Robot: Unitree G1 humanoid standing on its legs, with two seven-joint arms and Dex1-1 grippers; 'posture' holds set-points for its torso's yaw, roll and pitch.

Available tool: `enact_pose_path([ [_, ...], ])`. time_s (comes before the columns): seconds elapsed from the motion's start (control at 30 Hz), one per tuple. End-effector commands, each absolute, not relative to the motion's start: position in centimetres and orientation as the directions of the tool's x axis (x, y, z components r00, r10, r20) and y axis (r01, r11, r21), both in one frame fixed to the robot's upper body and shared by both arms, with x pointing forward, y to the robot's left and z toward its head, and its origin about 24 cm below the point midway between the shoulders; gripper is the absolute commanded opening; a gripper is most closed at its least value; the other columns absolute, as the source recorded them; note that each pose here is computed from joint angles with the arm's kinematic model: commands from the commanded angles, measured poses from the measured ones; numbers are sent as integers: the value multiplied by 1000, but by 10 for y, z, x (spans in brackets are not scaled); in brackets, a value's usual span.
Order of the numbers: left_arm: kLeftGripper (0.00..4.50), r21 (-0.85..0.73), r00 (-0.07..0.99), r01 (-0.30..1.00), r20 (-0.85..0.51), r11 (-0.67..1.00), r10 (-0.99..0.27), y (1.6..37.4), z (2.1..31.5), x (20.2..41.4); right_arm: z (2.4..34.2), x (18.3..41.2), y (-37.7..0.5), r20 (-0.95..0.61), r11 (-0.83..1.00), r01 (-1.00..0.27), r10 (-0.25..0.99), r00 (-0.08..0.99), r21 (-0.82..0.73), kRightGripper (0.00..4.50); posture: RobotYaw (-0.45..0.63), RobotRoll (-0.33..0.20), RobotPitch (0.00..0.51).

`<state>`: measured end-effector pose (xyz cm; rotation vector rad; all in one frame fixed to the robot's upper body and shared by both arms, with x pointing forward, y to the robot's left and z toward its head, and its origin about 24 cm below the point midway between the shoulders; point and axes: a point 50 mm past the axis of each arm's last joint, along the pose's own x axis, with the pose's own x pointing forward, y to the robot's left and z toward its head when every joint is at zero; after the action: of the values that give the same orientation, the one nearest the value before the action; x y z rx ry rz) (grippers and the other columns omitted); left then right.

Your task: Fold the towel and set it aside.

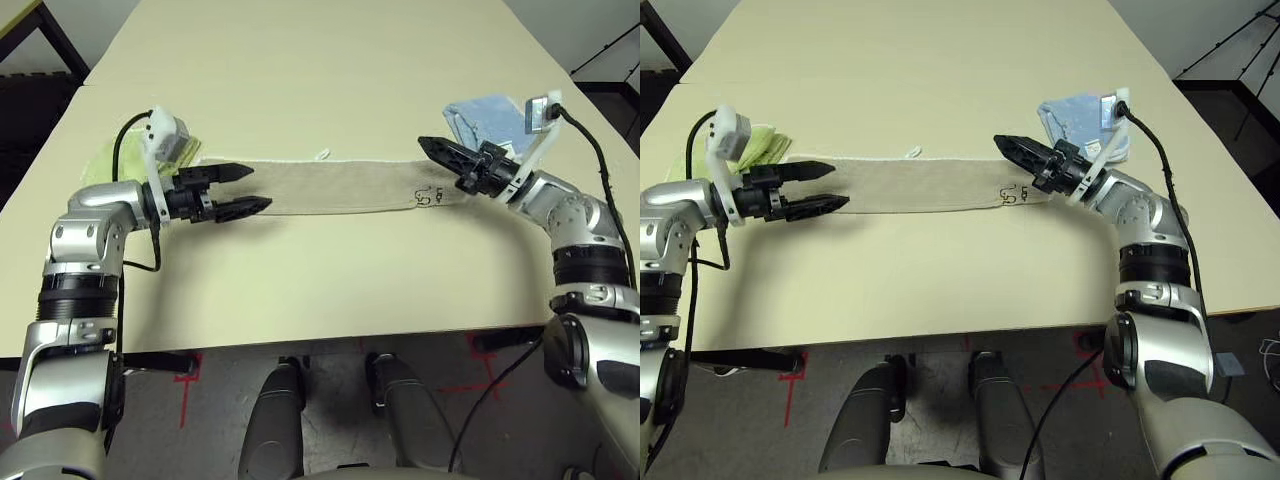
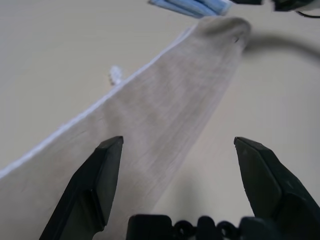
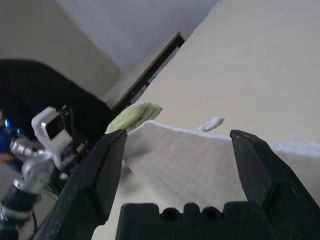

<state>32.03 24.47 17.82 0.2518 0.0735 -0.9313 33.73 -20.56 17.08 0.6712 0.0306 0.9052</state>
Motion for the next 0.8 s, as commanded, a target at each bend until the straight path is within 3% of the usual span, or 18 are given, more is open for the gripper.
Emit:
enact_pose_path([
  [0.03, 4500, 246, 634, 766, -137, 594, -761, 243, 170, 316, 171, 321, -217, 254, 417, -666, 696, 671, 618, 4486, -20, 0, 211],
  [0.43, 4500, 323, 456, 855, -97, 405, -885, 236, 157, 302, 137, 270, -246, 57, 426, -393, 616, 786, 815, 4486, -42, 0, 208],
  [0.8, 4500, 309, 364, 898, -117, 314, -924, 230, 154, 289, 119, 272, -229, 27, 328, -222, 508, 861, 918, 4486, -28, 0, 210],
])
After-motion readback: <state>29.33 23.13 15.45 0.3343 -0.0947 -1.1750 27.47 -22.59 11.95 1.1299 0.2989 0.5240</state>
